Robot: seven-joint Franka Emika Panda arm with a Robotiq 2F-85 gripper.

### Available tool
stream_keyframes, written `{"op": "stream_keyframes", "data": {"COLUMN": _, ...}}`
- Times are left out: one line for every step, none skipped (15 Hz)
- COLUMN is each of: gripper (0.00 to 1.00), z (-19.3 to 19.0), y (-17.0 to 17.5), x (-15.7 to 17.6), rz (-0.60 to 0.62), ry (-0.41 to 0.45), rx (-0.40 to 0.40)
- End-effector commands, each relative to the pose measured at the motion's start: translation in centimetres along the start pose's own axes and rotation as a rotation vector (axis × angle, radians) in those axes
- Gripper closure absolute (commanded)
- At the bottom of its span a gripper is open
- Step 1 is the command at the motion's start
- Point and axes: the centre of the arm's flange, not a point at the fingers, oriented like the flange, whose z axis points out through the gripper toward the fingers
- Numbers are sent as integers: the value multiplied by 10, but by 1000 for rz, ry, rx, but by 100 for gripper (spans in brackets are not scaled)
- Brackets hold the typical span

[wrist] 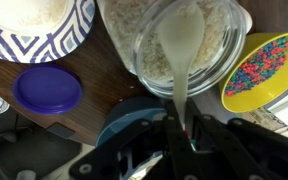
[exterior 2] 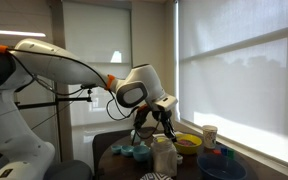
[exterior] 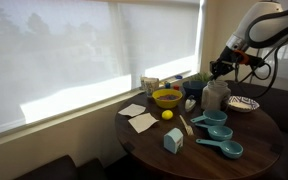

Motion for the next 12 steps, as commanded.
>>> {"op": "stream_keyframes", "data": {"gripper": 97, "z": -10, "y": 7, "x": 14, "rz": 15, "ry": -31, "rx": 5}}
{"op": "stream_keyframes", "data": {"gripper": 97, "z": -13, "y": 9, "x": 16, "rz": 19, "ry": -38, "rx": 8}}
{"op": "stream_keyframes", "data": {"gripper": 97, "z": -14, "y": 10, "x": 19, "rz": 22, "ry": -42, "rx": 14}}
{"op": "stream_keyframes", "data": {"gripper": 97, "z": -15, "y": 10, "x": 21, "rz": 26, "ry": -51, "rx": 21}}
{"op": "stream_keyframes", "data": {"gripper": 97, "z": -16, "y": 10, "x": 22, "rz": 30, "ry": -58, "rx": 22}}
{"op": "stream_keyframes", "data": {"gripper": 97, "z": -17, "y": 10, "x": 23, "rz": 33, "ry": -67, "rx": 29}}
{"op": "stream_keyframes", "data": {"gripper": 97, "z": -18, "y": 10, "x": 24, "rz": 38, "ry": -73, "rx": 32}}
{"op": "stream_keyframes", "data": {"gripper": 97, "z": -20, "y": 9, "x": 26, "rz": 45, "ry": -75, "rx": 32}}
{"op": "stream_keyframes", "data": {"gripper": 97, "z": -22, "y": 7, "x": 27, "rz": 46, "ry": -77, "rx": 34}}
{"op": "stream_keyframes", "data": {"gripper": 97, "z": -24, "y": 4, "x": 30, "rz": 47, "ry": -79, "rx": 32}}
{"op": "stream_keyframes", "data": {"gripper": 97, "z": -27, "y": 2, "x": 31, "rz": 45, "ry": -80, "rx": 31}}
{"op": "stream_keyframes", "data": {"gripper": 97, "z": -30, "y": -1, "x": 33, "rz": 42, "ry": -82, "rx": 32}}
